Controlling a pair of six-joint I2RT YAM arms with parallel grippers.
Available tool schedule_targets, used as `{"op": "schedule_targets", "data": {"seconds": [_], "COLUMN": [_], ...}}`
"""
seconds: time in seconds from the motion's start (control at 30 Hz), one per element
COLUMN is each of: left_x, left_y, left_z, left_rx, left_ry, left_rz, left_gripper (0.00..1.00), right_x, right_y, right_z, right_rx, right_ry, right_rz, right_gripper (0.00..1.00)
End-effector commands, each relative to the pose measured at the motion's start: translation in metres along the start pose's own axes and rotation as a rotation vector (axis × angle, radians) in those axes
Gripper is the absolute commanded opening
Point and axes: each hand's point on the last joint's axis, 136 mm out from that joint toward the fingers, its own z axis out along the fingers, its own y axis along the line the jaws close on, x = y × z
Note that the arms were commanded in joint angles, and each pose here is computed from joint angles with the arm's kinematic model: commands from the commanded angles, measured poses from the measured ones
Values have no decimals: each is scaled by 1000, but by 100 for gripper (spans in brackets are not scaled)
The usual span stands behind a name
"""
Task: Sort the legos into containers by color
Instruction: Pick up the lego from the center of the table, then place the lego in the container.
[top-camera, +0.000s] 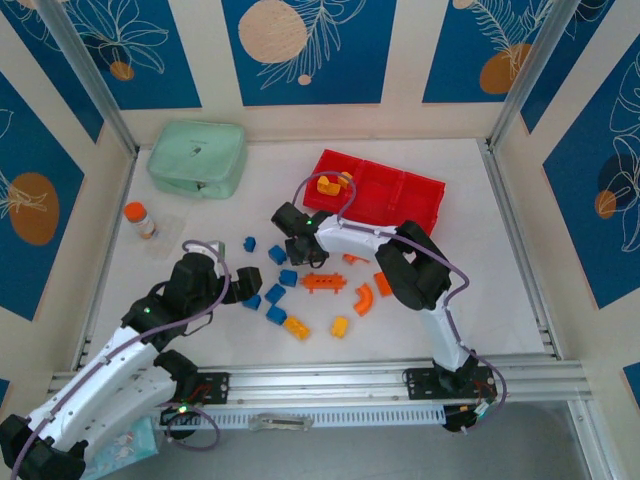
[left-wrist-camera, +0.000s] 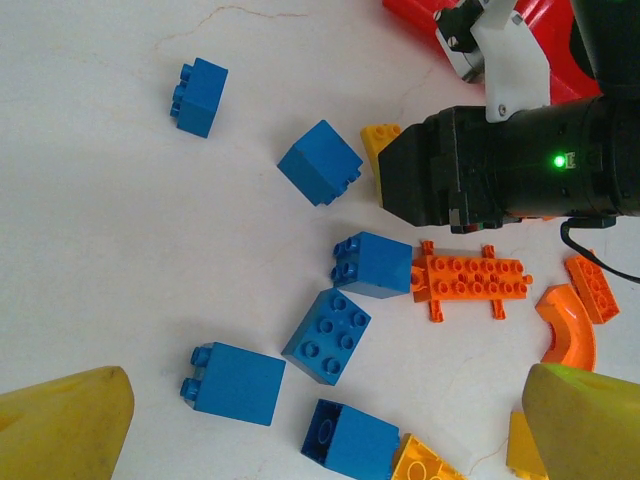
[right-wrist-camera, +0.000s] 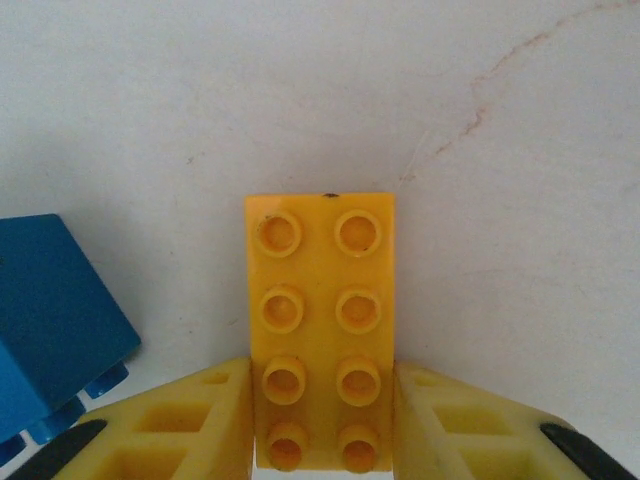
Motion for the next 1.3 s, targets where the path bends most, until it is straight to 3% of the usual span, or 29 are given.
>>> {"op": "schedule_targets", "data": {"seconds": [0.0, 0.2, 0.43, 0.83, 1.03, 1.27], "left_x": [-11, -18, -33, -62, -69, -67], "left_y": [-1, -6, -17, -41, -48, -50], "left_z": [-5, -6, -1, 29, 40, 41], "left_rx": [-9, 2, 14, 35, 33, 56], "left_ry": [-32, -46, -64, -67, -41, -37], "left_rz": [9, 15, 32, 45, 52, 36], "left_gripper": [99, 99, 99, 99, 99, 99], "right_x": [-12, -36, -86, -187, -212, -205], "right_y": [4, 1, -30, -107, -122, -107], "right_z": [-14, -45, -74, -58, -43, -76], "right_rx": [-14, -71, -78, 15, 26, -27], "right_ry": [-33, -100, -210, -296, -286, -314], "right_rz": [-13, -7, 28, 119, 142, 115], "right_gripper": [33, 33, 33, 33, 50, 65]}}
